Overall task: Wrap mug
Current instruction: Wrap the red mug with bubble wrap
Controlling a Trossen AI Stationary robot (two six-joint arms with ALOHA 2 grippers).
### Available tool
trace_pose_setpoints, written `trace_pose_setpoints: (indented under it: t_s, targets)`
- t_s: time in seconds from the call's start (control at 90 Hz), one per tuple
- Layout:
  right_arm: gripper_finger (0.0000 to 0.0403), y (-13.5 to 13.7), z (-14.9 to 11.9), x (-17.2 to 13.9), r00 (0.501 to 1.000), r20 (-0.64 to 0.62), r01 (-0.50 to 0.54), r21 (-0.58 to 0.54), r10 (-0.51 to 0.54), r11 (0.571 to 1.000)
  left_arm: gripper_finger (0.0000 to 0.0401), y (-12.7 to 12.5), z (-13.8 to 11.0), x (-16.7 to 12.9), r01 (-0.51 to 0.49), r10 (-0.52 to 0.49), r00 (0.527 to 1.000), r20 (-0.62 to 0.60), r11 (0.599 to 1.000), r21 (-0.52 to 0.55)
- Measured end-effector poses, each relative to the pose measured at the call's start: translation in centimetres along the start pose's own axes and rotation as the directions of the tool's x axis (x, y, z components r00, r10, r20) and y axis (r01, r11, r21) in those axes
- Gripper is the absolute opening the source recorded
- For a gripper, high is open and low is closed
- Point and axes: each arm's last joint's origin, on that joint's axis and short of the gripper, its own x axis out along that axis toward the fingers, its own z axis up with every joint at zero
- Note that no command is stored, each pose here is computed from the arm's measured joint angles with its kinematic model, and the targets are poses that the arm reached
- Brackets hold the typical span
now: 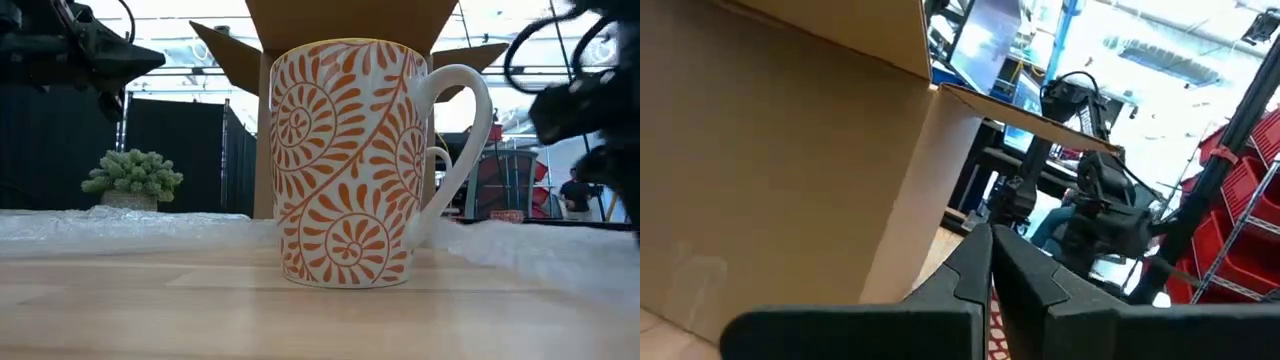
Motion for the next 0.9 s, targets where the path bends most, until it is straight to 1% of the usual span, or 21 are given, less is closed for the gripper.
trace_pose_setpoints:
  t_s: [0.156, 0.256, 0.378, 0.467, 0.544, 0.656, 0.789, 0.856, 0.9]
  targets:
    - [0.0194, -1.9, 0.4, 0.2, 0.997, -0.043, 0.061, 0.024, -0.060, 0.998, 0.0000, 0.0, 0.0, 0.0, 0.000, 0.000, 1.000, -0.001, 1.000, -0.001]
    - [0.0194, -2.6, 0.3, 0.2, 0.993, -0.078, 0.098, 0.053, -0.093, 0.994, 0.0000, 0.0, 0.0, 0.0, 0.000, 0.000, 1.000, 0.000, 1.000, -0.025]
    - [0.0194, -2.7, -0.1, 0.2, 0.987, -0.123, 0.118, 0.114, -0.104, 0.986, 0.0000, 0.0, 0.0, 0.0, -0.001, 0.000, 1.000, -0.001, 0.999, -0.046]
    - [0.0194, -2.7, -1.0, 0.1, 0.974, -0.161, 0.179, 0.110, -0.160, 0.978, 0.0000, 0.0, 0.0, 0.0, 0.000, 0.000, 1.000, -0.001, 0.999, -0.052]
    - [0.0194, -3.0, -1.2, 0.0, 0.965, -0.149, 0.231, 0.097, -0.215, 0.968, 0.0000, 0.0, 0.0, 0.0, -0.001, 0.000, 1.000, -0.001, 0.999, -0.051]
    - [0.0194, -3.7, -0.6, 0.0, 0.958, -0.108, 0.276, 0.094, -0.266, 0.957, 0.0000, 0.0, 0.0, 0.0, -0.001, 0.001, 1.000, -0.001, 0.999, -0.049]
    - [0.0194, -4.7, -0.1, -0.3, 0.933, -0.082, 0.358, 0.112, -0.351, 0.927, 0.0000, 0.0, 0.0, 0.0, -0.001, 0.000, 1.000, -0.001, 0.999, -0.044]
    - [0.0194, -4.7, 0.0, -1.0, 0.928, -0.092, 0.369, 0.096, -0.361, 0.925, 0.0000, 0.0, 0.0, 0.0, 0.000, 0.000, 1.000, 0.001, 0.999, -0.044]
    - [0.0194, -4.4, 0.2, -1.9, 0.934, -0.080, 0.356, 0.090, -0.349, 0.930, 0.0000, 0.0, 0.0, 0.0, 0.001, -0.001, 1.000, 0.005, 0.999, -0.047]
